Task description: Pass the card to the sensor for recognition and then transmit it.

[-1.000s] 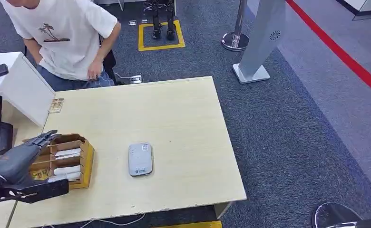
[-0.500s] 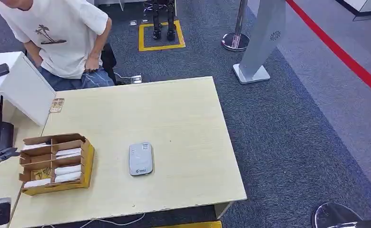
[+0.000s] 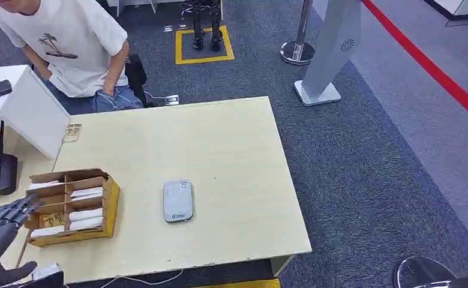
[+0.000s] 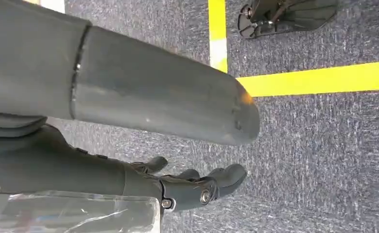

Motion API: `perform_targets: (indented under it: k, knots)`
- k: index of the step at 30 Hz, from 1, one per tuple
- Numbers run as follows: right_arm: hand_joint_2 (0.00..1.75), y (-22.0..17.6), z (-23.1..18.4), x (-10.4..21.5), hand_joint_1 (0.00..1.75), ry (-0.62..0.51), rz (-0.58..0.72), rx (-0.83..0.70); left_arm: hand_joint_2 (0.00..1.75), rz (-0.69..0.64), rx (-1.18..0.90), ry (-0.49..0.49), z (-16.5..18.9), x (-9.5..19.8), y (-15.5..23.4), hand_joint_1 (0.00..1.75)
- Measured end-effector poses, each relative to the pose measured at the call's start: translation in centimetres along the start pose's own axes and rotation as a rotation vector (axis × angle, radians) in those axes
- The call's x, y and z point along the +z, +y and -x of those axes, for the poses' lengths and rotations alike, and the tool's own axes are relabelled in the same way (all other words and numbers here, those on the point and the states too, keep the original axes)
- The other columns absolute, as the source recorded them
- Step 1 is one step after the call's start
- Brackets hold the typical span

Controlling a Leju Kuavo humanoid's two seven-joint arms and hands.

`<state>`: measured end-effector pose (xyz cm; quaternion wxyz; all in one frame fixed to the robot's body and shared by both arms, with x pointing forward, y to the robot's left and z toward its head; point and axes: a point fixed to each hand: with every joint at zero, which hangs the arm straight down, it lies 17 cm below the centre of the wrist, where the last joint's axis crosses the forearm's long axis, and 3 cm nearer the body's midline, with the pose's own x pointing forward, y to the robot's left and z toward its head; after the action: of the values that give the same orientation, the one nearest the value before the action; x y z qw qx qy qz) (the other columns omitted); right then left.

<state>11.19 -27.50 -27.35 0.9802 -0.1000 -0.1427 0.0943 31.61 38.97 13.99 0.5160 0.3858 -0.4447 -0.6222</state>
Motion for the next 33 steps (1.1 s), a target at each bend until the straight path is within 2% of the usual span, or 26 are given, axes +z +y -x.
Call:
perform_targets:
  k: [4, 9, 16, 29, 33]
  knots:
    - [1.75, 0.0, -0.3, 0.0, 0.0, -0.01, 0.001, 0.031, 1.75, -0.062, 0.034, 0.031, -2.5, -0.8, -1.6, 0.0]
    - [1.75, -0.1, -0.4, -0.1, 0.0, -0.013, 0.002, 0.062, 1.75, -0.058, 0.097, 0.034, -5.5, -1.2, -3.6, 0.0]
    - [1.75, -1.3, -0.7, -0.3, 0.0, -0.02, 0.033, 0.055, 1.75, -0.05, 0.166, 0.008, -7.6, -1.3, -4.4, 0.0]
    - [1.75, -1.7, -1.1, -0.3, 0.0, -0.035, 0.043, 0.025, 1.75, -0.068, 0.175, -0.036, -8.8, -4.6, -3.2, 0.0]
    - [1.75, -1.8, -0.4, -0.4, 0.0, 0.003, 0.049, 0.01, 1.75, -0.059, 0.155, -0.061, -8.6, -6.4, -2.5, 0.0]
